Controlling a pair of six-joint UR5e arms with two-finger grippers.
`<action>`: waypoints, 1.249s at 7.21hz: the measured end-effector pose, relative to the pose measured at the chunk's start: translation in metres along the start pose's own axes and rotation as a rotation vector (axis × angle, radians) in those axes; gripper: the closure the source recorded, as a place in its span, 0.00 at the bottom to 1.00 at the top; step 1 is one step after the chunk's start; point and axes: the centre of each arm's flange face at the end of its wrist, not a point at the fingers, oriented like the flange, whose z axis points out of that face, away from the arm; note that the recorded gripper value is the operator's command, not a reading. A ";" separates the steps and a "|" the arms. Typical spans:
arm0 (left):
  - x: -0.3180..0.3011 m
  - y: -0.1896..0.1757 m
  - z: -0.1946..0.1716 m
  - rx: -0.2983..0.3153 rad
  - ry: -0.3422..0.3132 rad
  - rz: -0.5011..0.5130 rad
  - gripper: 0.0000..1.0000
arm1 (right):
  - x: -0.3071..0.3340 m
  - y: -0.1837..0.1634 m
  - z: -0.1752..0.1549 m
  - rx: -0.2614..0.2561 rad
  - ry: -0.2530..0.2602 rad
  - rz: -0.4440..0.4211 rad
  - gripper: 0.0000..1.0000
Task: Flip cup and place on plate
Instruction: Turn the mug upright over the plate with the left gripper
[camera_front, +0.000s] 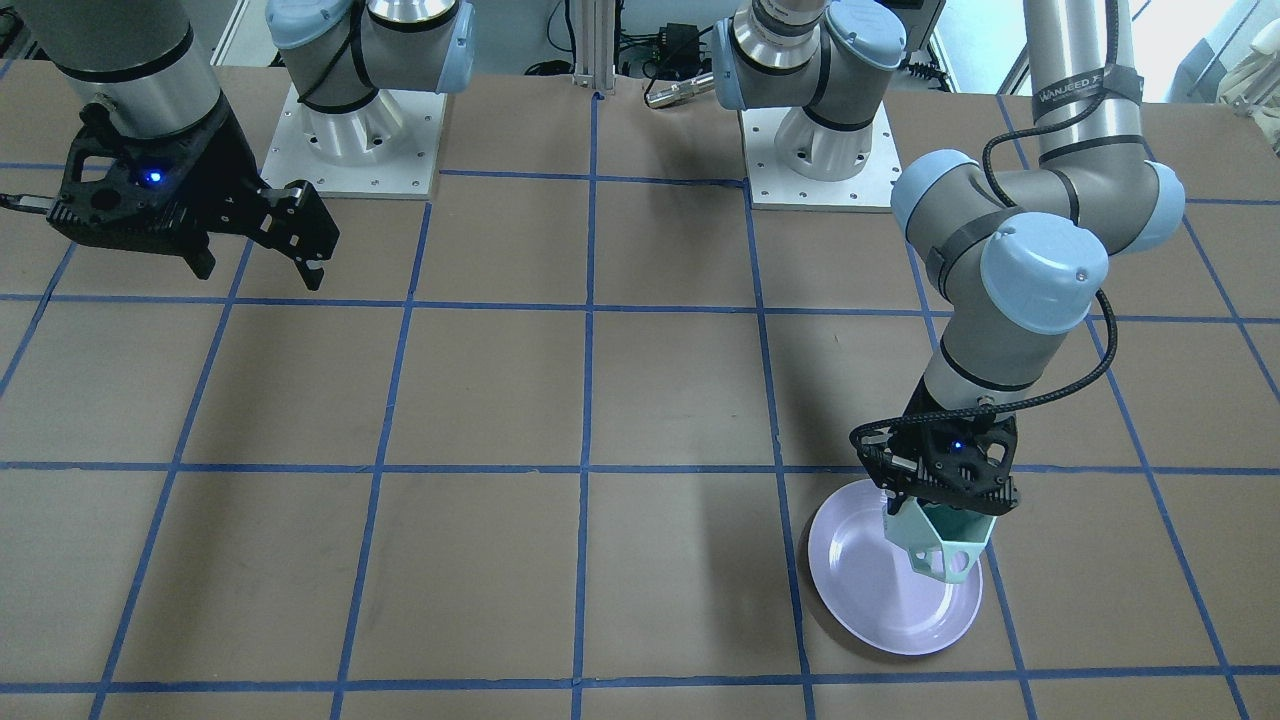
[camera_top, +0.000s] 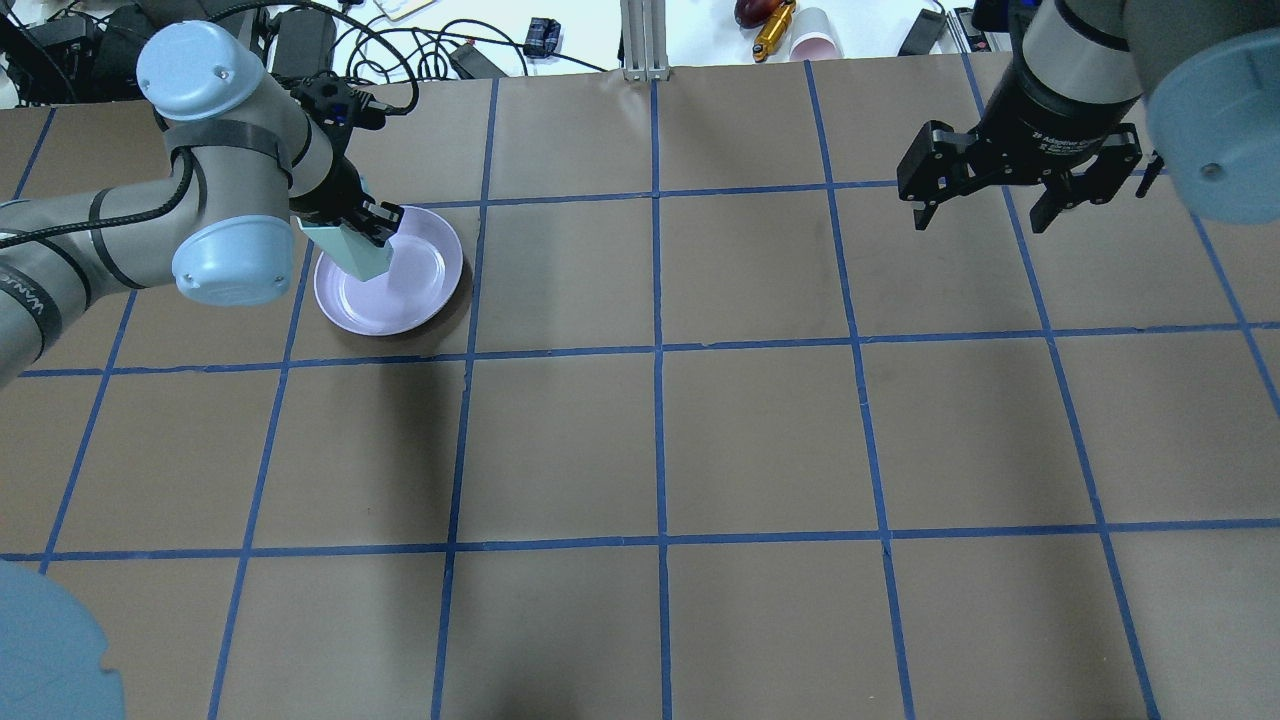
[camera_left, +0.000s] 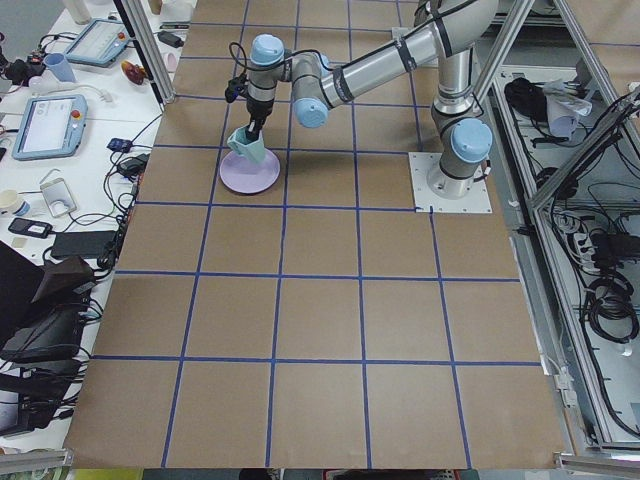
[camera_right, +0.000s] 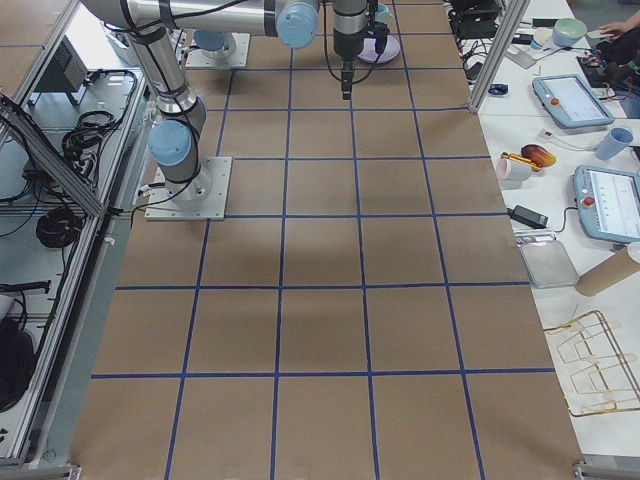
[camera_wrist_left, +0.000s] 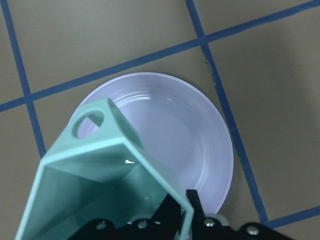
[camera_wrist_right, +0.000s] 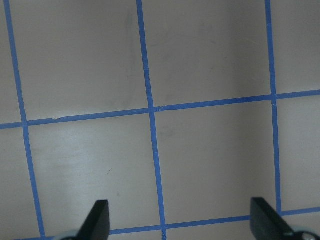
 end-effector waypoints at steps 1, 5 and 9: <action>0.000 -0.001 0.001 0.015 -0.010 0.003 1.00 | 0.000 0.000 0.000 0.000 0.000 0.000 0.00; -0.004 -0.005 0.024 0.041 -0.030 0.006 1.00 | 0.000 0.000 0.000 0.000 0.000 0.000 0.00; -0.005 -0.006 0.055 0.036 -0.030 0.004 1.00 | 0.000 0.000 0.000 0.000 0.000 0.000 0.00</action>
